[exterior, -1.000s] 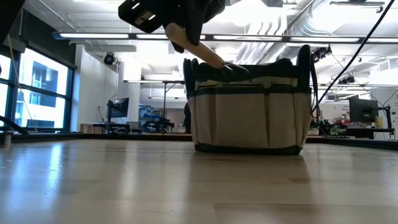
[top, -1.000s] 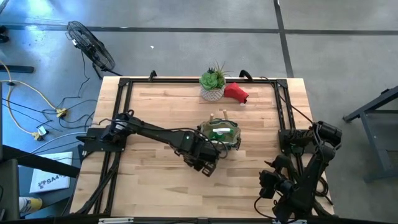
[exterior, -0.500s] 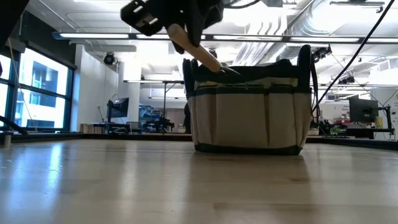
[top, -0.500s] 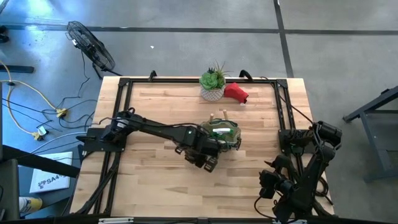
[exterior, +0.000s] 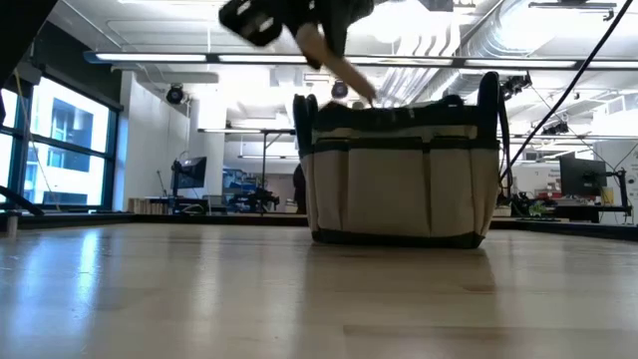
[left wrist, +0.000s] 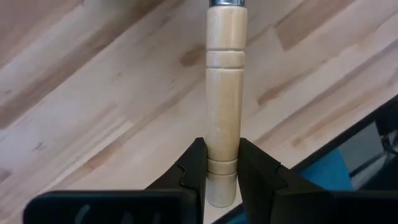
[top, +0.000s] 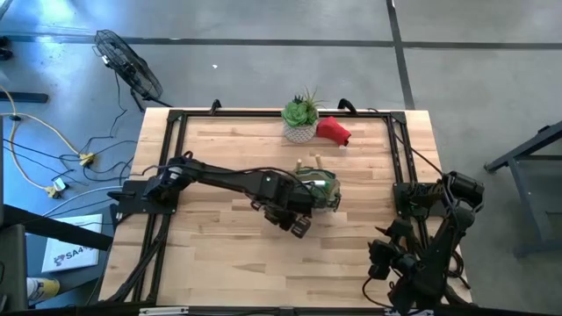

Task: Pick & Place Garden tools in Gardening bag
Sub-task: Put the brown hand rake into the gardening bag

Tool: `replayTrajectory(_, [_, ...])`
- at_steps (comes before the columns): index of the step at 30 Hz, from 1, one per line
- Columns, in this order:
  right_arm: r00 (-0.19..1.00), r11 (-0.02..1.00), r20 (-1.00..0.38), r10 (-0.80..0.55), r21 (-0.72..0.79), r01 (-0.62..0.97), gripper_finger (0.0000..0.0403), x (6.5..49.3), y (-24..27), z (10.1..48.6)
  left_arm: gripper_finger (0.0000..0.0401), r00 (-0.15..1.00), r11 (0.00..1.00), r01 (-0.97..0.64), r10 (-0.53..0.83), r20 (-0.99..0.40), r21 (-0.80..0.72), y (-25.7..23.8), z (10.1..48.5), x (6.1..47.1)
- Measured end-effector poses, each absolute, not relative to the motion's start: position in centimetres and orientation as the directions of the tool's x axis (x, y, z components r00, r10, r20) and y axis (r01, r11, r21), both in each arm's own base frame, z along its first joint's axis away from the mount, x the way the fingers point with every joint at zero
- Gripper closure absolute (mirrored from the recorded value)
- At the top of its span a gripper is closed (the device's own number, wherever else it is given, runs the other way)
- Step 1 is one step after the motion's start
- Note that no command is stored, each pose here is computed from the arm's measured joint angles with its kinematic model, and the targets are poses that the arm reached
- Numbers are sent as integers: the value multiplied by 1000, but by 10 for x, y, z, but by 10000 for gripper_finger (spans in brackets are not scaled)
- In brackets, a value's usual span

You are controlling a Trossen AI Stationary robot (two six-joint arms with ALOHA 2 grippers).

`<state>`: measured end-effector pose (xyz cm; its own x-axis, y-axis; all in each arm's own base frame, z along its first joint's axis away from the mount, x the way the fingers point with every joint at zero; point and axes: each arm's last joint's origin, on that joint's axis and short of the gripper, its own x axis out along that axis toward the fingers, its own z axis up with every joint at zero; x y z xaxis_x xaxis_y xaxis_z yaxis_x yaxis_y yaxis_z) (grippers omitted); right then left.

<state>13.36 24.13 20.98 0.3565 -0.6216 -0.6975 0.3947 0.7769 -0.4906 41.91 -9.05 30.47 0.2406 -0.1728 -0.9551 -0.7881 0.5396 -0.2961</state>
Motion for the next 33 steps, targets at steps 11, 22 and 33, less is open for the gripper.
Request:
replayTrajectory(11, [354,776,-700,-620,-482,407,149,130,242,207,345,160,506,-834,-161,-974,-220,-89,299,412])
replayTrajectory(22, [373,784,-699,-611,-465,412,149,124,245,208,345,168,497,-829,-217,-962,-257,-91,283,418])
replayTrajectory(33, [376,783,-699,-609,-454,425,149,124,246,207,345,122,472,-841,-313,-942,-265,-82,268,419])
